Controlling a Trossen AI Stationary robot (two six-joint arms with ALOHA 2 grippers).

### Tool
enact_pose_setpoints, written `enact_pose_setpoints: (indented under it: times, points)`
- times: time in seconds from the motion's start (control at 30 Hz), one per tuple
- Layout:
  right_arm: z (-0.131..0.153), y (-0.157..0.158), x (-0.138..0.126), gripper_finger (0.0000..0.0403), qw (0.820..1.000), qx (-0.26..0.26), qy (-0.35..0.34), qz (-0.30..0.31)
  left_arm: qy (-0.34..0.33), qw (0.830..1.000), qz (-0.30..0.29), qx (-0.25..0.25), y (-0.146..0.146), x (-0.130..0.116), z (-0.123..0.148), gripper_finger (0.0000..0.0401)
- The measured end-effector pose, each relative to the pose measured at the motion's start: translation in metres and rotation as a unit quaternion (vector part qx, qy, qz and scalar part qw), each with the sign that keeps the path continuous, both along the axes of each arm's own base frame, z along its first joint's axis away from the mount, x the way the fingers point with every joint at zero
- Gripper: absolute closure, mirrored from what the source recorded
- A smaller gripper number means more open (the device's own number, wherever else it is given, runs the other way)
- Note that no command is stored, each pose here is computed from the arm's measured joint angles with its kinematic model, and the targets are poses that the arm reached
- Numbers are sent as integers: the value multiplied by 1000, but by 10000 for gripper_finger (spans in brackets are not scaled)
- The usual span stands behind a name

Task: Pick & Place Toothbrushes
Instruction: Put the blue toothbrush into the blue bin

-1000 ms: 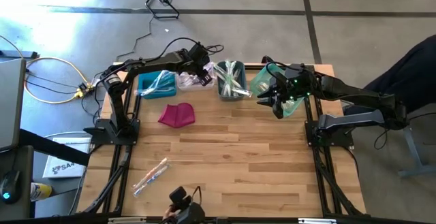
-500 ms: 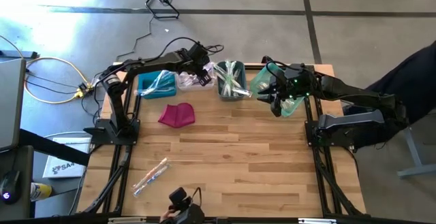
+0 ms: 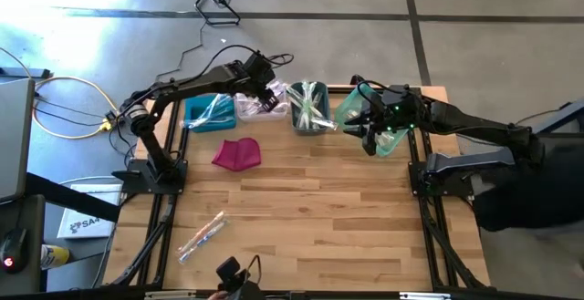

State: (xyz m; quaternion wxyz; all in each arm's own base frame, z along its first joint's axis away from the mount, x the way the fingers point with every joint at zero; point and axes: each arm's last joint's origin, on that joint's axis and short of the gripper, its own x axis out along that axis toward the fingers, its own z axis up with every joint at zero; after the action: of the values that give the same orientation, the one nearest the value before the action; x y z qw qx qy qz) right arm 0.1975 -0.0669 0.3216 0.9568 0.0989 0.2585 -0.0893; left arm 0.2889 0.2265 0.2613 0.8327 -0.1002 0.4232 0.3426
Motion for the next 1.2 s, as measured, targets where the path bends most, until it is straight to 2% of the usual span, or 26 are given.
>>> enact_pose_setpoints:
  times: [0.17,0.43,0.57,0.6,0.7,0.87,1.0,1.2]
  points:
    - [0,0,0,282,1000,-1,0,1,-42,999,14,-12,-1,0,7,224]
    - [0,0,0,282,1000,-1,1,1,-40,999,5,-10,-1,0,8,224]
    - [0,0,0,282,1000,-1,1,1,-67,997,29,-17,0,2,10,224]
    - [0,0,0,282,1000,-1,1,1,-66,997,25,-15,-1,3,10,224]
    - [0,0,0,282,1000,-1,1,1,-30,999,-38,14,-8,6,10,224]
    - [0,0,0,282,1000,1,1,0,-20,994,-100,23,-36,4,30,224]
    - [0,0,0,282,1000,1,1,0,-39,990,-133,31,-66,-5,44,224]
    - [0,0,0,282,1000,0,1,0,-71,983,-167,-16,-127,-34,49,224]
